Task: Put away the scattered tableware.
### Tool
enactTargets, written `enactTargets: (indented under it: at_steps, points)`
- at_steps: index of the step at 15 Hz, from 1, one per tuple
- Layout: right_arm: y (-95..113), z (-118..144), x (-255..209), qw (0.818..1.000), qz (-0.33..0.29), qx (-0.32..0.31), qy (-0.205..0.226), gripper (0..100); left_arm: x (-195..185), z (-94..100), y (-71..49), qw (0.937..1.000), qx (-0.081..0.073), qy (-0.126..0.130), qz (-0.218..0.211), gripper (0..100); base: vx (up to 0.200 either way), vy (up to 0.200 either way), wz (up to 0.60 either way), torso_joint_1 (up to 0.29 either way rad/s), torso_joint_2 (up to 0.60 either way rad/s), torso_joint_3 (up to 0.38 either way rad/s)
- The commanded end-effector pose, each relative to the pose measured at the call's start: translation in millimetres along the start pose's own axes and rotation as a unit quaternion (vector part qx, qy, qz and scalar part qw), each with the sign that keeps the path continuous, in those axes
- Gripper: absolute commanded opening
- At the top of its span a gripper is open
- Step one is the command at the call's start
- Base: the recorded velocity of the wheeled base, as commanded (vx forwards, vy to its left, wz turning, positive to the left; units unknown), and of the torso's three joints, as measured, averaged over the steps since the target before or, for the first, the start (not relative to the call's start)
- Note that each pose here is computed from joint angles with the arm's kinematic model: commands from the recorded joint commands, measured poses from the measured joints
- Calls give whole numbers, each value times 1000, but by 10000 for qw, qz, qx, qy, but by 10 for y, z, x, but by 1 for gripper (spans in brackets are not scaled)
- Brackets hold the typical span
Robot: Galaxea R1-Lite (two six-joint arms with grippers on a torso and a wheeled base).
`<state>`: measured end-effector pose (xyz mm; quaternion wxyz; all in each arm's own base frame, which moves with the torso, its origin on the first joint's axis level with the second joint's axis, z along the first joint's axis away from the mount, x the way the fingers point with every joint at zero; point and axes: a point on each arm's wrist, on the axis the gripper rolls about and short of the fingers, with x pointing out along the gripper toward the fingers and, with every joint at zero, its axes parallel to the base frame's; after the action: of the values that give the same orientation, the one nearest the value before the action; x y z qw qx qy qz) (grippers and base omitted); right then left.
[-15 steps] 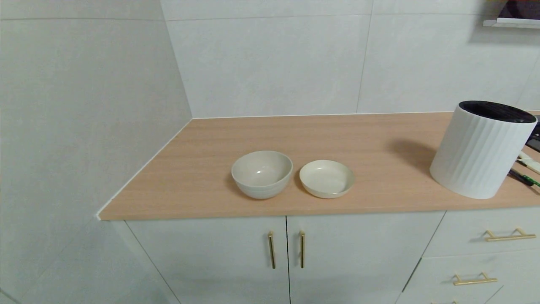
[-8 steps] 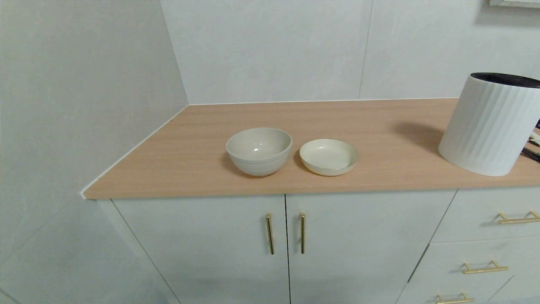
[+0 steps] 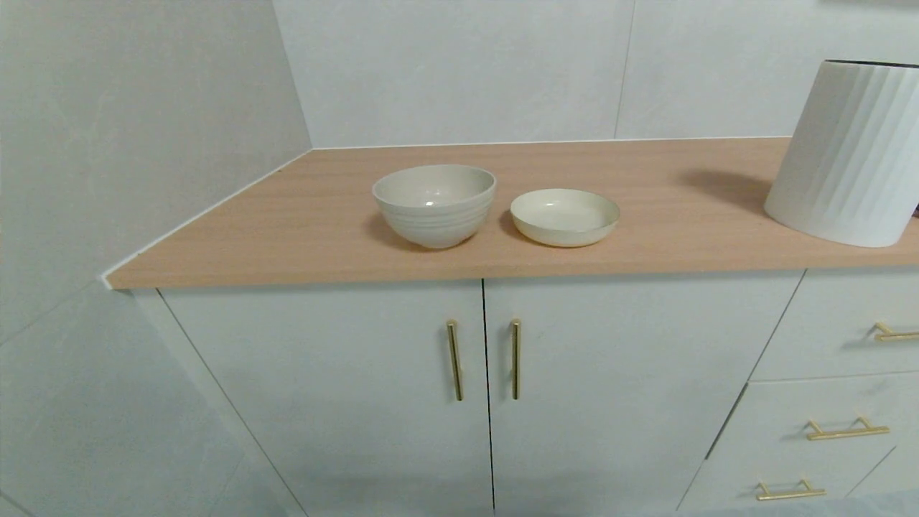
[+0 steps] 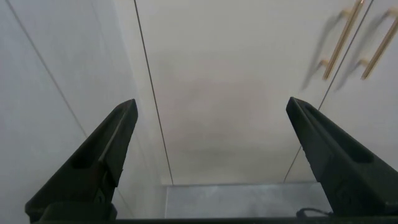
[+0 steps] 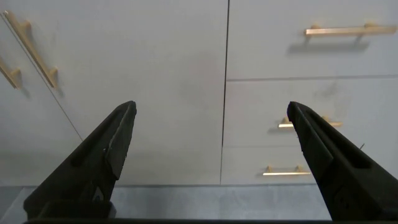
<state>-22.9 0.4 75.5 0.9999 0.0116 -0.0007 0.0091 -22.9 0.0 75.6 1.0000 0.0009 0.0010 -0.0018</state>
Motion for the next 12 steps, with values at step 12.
enactTargets:
  at_steps: [12]
  points:
    - [0, 0, 1, 10000, 1, -24, 9, 100, 0, 0, 0, 10000, -1, -2, 3, 100, 0, 0, 0, -45, 174, 125]
